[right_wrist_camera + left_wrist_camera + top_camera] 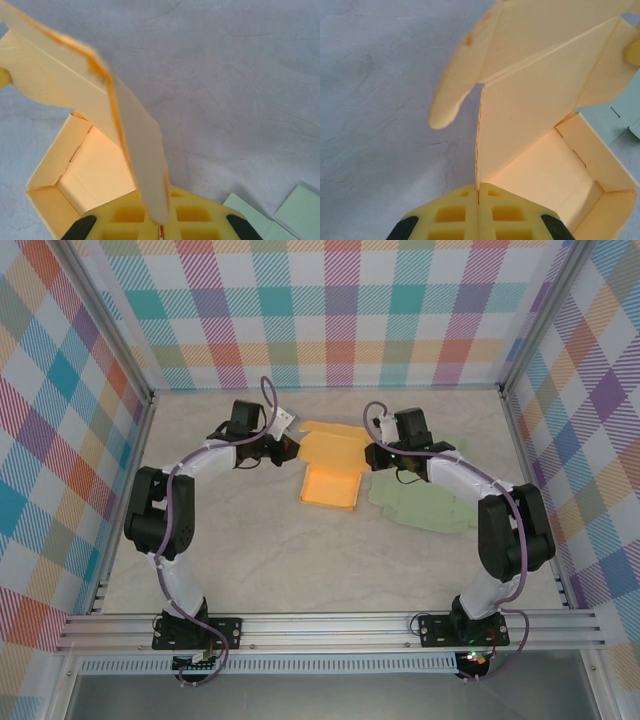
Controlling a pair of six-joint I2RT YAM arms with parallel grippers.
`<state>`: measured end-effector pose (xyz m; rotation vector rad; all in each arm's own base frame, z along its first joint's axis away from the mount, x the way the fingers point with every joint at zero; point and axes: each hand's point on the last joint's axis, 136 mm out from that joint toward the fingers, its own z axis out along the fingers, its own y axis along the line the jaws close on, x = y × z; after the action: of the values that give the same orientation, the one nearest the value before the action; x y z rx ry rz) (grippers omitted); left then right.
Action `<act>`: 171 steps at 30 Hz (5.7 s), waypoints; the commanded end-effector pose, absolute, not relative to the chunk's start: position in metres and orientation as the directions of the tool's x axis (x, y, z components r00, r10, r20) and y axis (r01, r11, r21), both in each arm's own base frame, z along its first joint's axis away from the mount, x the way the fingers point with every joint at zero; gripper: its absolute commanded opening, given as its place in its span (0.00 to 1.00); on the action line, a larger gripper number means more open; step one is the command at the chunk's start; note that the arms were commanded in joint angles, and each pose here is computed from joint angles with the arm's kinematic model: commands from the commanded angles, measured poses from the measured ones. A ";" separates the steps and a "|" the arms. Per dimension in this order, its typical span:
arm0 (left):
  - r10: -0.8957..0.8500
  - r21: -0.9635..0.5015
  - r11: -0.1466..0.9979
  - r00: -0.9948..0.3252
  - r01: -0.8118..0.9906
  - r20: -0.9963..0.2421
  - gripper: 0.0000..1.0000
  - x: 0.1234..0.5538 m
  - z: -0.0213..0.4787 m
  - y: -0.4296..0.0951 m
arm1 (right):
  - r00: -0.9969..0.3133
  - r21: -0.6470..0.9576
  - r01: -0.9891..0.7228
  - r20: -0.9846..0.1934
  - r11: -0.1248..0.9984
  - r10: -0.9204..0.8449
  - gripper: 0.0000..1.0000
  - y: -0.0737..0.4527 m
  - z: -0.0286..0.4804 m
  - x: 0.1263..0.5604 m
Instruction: Fold the paper box
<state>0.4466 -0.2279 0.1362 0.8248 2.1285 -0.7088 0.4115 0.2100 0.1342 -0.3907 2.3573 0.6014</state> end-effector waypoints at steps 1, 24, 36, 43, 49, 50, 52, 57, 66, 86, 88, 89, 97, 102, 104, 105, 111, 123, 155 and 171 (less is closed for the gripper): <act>0.254 -0.182 0.739 -0.518 0.649 -0.816 0.00 0.454 0.161 -0.231 | -0.695 0.278 -0.411 -0.712 0.868 -0.101 0.08 0.218 0.146 0.425; -0.094 -0.234 0.942 -0.482 0.240 -0.871 0.00 0.469 0.163 -0.226 | -0.540 0.159 -0.338 -0.840 0.928 -0.053 0.08 0.282 0.169 0.487; -0.147 -0.267 0.948 -0.507 0.171 -0.849 0.00 0.447 0.130 -0.234 | -0.548 0.167 -0.345 -0.835 0.924 -0.054 0.07 0.296 0.149 0.461; -0.137 -0.248 0.957 -0.514 0.153 -0.847 0.00 0.436 0.121 -0.234 | -0.572 0.202 -0.353 -0.819 0.914 -0.040 0.07 0.302 0.139 0.447; -0.138 -0.239 0.962 -0.514 0.135 -0.847 0.00 0.429 0.113 -0.230 | -0.587 0.221 -0.354 -0.809 0.909 -0.032 0.07 0.304 0.130 0.435; -0.138 -0.237 0.963 -0.514 0.131 -0.846 0.00 0.428 0.111 -0.229 | -0.590 0.218 -0.353 -0.806 0.910 -0.035 0.07 0.304 0.128 0.433; -0.135 -0.230 0.965 -0.516 0.124 -0.846 0.00 0.426 0.108 -0.228 | -0.592 0.211 -0.351 -0.805 0.912 -0.042 0.07 0.302 0.125 0.429; -0.147 -0.238 0.966 -0.528 0.107 -0.836 0.00 0.416 0.102 -0.221 | -0.610 0.205 -0.351 -0.790 0.914 -0.057 0.07 0.295 0.115 0.412; -0.214 -0.284 0.958 -0.549 0.045 -0.808 0.00 0.393 0.093 -0.203 | -0.657 0.211 -0.347 -0.750 0.914 -0.076 0.07 0.296 0.086 0.372; -0.292 -0.353 0.936 -0.530 0.015 -0.796 0.56 0.328 0.130 -0.165 | -0.676 0.204 -0.256 -0.737 0.945 -0.024 0.08 0.281 0.064 0.360; -0.314 -0.359 0.933 -0.518 -0.015 -0.796 0.60 0.320 0.136 -0.154 | -0.675 0.204 -0.259 -0.737 0.944 -0.026 0.08 0.282 0.064 0.360; -0.329 -0.366 0.930 -0.513 -0.030 -0.793 0.61 0.315 0.139 -0.149 | -0.676 0.202 -0.262 -0.736 0.944 -0.031 0.09 0.283 0.064 0.359; -0.354 -0.341 0.933 -0.452 -0.114 -0.818 0.66 0.299 0.183 -0.116 | -0.669 0.172 -0.314 -0.738 0.934 -0.090 0.13 0.294 0.072 0.352; -0.283 -0.283 0.956 -0.474 -0.072 -0.834 0.74 0.310 0.210 -0.126 | -0.647 0.151 -0.333 -0.754 0.931 -0.109 0.33 0.296 0.085 0.346; -0.250 -0.254 0.965 -0.491 -0.060 -0.834 0.77 0.317 0.212 -0.132 | -0.643 0.150 -0.335 -0.758 0.930 -0.109 0.44 0.294 0.092 0.343; -0.233 -0.236 0.970 -0.499 -0.057 -0.835 0.77 0.321 0.211 -0.134 | -0.641 0.149 -0.336 -0.760 0.930 -0.110 0.48 0.293 0.095 0.341; -0.226 -0.218 0.973 -0.512 -0.076 -0.829 0.87 0.342 0.206 -0.143 | -0.628 0.159 -0.362 -0.770 0.919 -0.114 0.71 0.280 0.123 0.320; -0.188 -0.153 0.982 -0.609 -0.109 -0.771 1.00 0.378 0.170 -0.155 | -0.642 0.086 -0.335 -0.750 0.938 -0.160 1.00 0.264 0.193 0.323; -0.222 -0.146 0.975 -0.788 -0.168 -0.574 0.98 0.351 0.050 -0.149 | -0.896 0.114 -0.225 -0.415 0.968 -0.160 1.00 0.266 0.063 0.347; -0.255 -0.236 0.962 -0.774 -0.141 -0.579 0.80 0.350 0.070 -0.158 | -0.898 0.290 -0.231 -0.430 0.929 -0.089 0.99 0.278 0.091 0.345</act>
<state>0.3520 -0.1602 0.0593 -0.2543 2.4781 -0.1797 0.3441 0.2707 0.0630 -0.2598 2.7232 0.3335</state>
